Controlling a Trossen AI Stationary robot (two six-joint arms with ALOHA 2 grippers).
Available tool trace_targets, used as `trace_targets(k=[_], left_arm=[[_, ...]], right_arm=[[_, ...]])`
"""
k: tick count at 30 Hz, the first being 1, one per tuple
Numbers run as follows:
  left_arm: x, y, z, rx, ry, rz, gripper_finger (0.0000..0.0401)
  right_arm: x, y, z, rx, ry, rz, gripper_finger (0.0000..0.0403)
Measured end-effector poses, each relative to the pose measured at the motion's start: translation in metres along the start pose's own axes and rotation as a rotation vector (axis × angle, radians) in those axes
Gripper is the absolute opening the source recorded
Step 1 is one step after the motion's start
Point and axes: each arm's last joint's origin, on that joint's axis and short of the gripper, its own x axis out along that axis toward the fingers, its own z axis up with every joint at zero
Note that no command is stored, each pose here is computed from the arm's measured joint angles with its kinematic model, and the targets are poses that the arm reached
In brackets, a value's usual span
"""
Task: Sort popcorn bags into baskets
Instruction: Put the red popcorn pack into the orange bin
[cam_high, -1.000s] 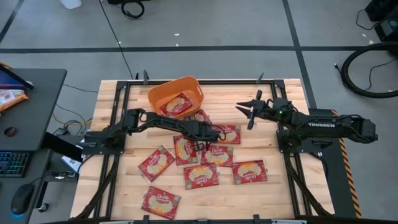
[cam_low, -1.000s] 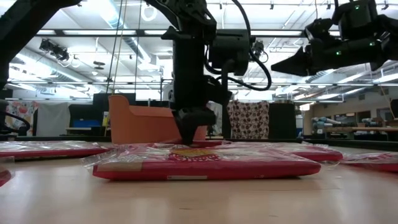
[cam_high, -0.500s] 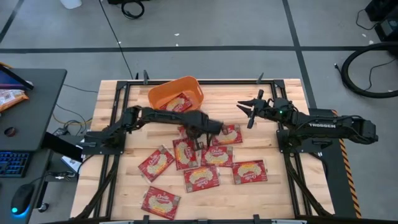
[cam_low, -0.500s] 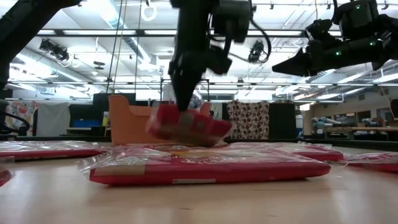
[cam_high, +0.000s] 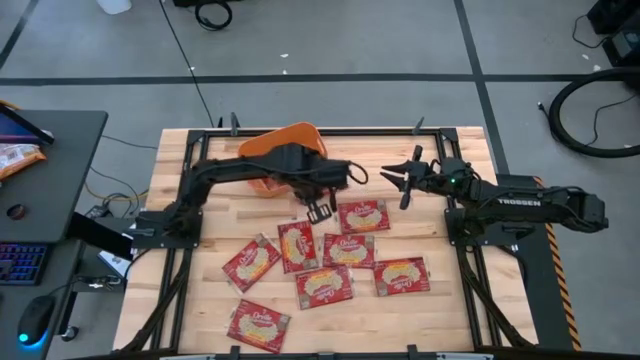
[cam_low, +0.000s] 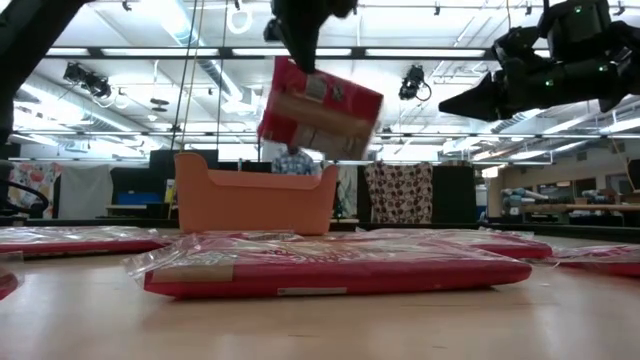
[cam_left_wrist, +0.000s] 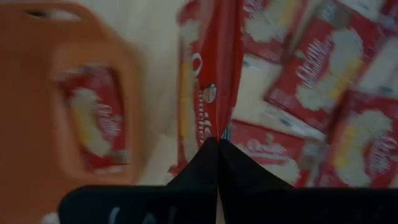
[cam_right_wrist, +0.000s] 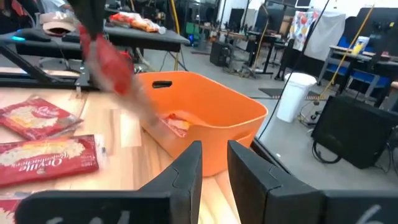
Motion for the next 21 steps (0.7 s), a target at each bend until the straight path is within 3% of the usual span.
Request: trace_targets(k=[11,21], left_arm=[[-0.026,0.037,-0.001,-0.035,-0.121,0.189,0.0001],[-0.020,0.073,0.007,-0.004,-0.099,0.279,0.0000]], right_arm=[[-0.005,0.000,0.002,-0.012,0.000,-0.006,0.0082],[-0.005,0.000,-0.002,-0.007,0.049,-0.024,0.0082]])
